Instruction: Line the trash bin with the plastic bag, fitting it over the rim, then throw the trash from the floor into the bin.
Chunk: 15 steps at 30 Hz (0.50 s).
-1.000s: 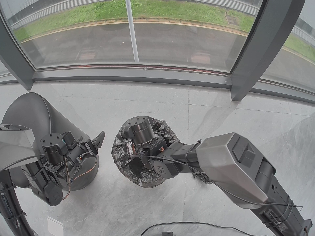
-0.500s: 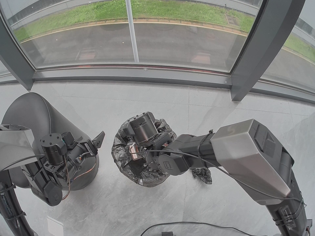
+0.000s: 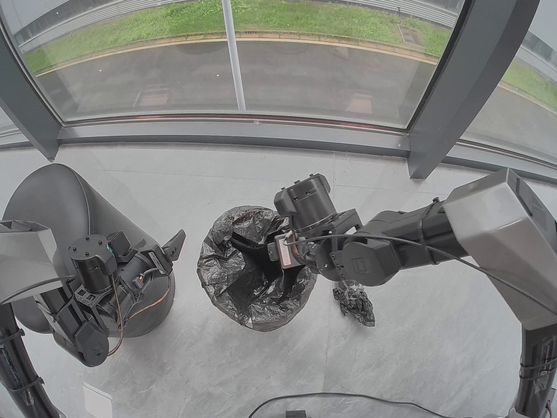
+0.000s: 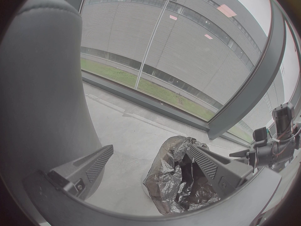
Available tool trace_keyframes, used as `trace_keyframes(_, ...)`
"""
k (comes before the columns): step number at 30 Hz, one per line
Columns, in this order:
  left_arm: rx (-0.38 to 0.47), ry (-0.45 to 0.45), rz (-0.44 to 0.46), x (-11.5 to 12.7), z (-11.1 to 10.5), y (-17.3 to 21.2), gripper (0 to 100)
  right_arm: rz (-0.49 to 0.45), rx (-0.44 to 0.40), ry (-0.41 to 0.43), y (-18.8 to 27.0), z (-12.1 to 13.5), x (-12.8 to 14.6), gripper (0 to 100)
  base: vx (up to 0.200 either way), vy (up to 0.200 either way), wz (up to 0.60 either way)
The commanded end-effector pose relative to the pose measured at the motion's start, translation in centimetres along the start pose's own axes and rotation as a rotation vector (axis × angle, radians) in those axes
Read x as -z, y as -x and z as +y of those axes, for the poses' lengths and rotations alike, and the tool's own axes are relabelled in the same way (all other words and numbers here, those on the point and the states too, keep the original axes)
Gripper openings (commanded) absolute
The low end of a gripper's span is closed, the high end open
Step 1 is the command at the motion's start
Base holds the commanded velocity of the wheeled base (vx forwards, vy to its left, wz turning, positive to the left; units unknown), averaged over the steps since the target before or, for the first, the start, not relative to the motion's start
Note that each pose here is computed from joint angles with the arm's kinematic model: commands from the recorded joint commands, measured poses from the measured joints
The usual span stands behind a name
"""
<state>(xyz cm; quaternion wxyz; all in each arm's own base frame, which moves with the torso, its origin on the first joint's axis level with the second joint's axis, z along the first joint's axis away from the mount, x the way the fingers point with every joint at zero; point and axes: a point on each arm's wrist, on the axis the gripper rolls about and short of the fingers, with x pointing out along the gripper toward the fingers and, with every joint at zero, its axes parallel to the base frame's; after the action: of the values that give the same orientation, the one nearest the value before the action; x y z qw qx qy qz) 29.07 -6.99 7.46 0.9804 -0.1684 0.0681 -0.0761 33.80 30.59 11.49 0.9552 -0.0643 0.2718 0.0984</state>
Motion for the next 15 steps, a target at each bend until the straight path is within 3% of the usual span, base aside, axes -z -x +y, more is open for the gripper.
trace_keyframes(1, 0.004, -0.002, -0.001, 0.0, -0.4, 0.2, 100, 0.031, 0.042, -0.038, 3.1, -4.3, 0.3, 100, 0.0, 0.0, 0.0)
trace_keyframes(8, -0.006, -0.007, 0.013, 0.5, -0.2, 0.0, 100, -0.016, 0.078, -0.05, 3.1, -9.6, 3.8, 100, 0.0, 0.0, 0.0)
trace_keyframes(15, -0.018, -0.013, 0.028, 1.1, -0.2, -0.2, 100, -0.064, 0.063, -0.086, 2.7, -10.0, 4.4, 100, 0.0, 0.0, 0.0)
